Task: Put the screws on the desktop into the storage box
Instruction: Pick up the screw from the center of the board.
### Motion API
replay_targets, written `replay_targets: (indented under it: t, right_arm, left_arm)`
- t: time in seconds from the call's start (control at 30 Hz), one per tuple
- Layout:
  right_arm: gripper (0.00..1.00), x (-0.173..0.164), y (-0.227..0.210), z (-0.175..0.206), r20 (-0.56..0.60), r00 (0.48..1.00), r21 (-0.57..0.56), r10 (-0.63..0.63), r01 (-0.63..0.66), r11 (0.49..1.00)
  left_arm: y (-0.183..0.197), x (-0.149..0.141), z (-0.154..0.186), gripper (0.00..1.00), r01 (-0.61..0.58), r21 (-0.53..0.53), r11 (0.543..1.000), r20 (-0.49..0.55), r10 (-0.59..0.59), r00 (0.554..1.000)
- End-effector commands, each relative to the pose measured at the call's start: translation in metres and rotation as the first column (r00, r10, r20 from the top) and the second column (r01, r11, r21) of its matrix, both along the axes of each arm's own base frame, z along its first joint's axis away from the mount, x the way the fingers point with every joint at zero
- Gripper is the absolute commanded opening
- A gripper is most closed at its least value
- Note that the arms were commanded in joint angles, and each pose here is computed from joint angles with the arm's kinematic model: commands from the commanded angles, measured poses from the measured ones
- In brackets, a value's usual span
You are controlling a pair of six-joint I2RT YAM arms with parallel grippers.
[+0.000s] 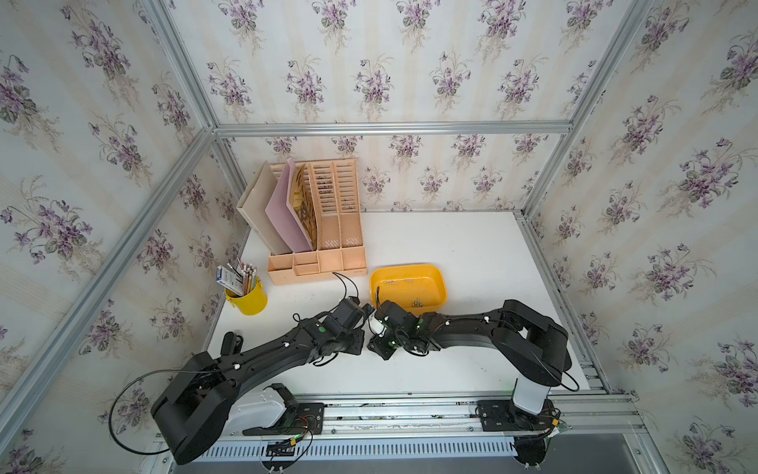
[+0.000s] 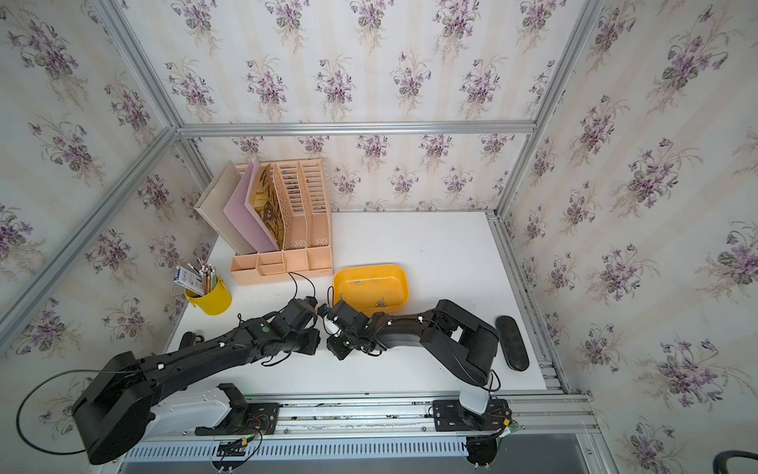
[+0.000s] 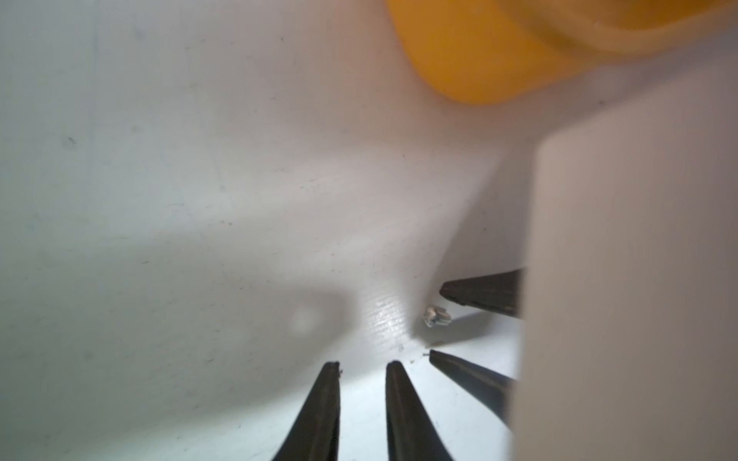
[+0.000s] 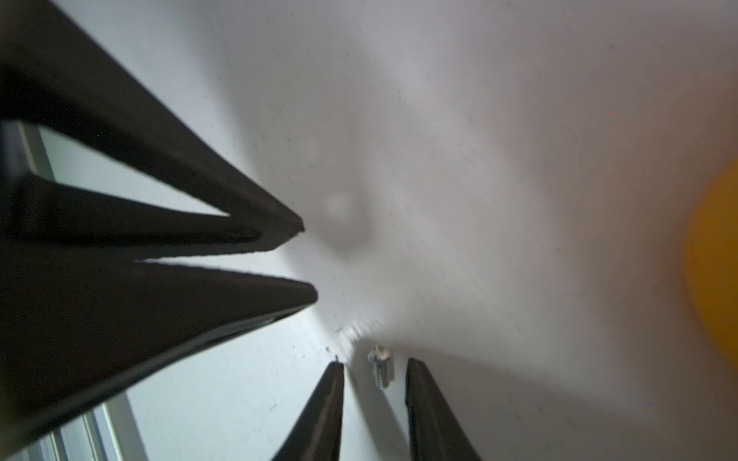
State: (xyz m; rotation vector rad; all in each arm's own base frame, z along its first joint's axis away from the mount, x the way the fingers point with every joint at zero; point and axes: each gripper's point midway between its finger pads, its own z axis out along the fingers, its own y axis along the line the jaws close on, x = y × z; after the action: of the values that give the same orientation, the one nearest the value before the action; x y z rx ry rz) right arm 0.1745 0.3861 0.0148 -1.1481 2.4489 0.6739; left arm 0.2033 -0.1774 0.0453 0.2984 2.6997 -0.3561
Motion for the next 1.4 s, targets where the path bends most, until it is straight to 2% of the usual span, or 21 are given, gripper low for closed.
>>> replay_targets:
  t: [0.0,0.33,0.53,1.37]
  right_arm:
    - [0.32,-0.011,-0.041,-0.028,-0.040,0.998,-0.217,-0.039,0.029,0.976]
    - [0.30,-0.012,-0.043,-0.032,-0.042,0.999,-0.250,-0.033,0.021,0.968]
    - [0.28,-0.010,-0.044,-0.034,-0.030,0.999,-0.281,-0.029,0.020,0.960]
    - [0.24,-0.013,-0.060,-0.043,-0.011,1.000,-0.386,-0.028,0.022,0.922]
  left_arm:
    - [0.007,0.006,0.006,0.26,-0.034,0.011,0.999,0.040,0.034,0.999]
    - [0.026,0.016,0.021,0.25,-0.128,-0.084,0.988,0.060,0.133,0.989]
    - [0.027,0.018,0.019,0.25,-0.143,-0.144,0.979,0.028,0.149,0.988]
    - [0.027,0.016,0.018,0.26,-0.126,-0.157,0.980,0.021,0.131,0.991]
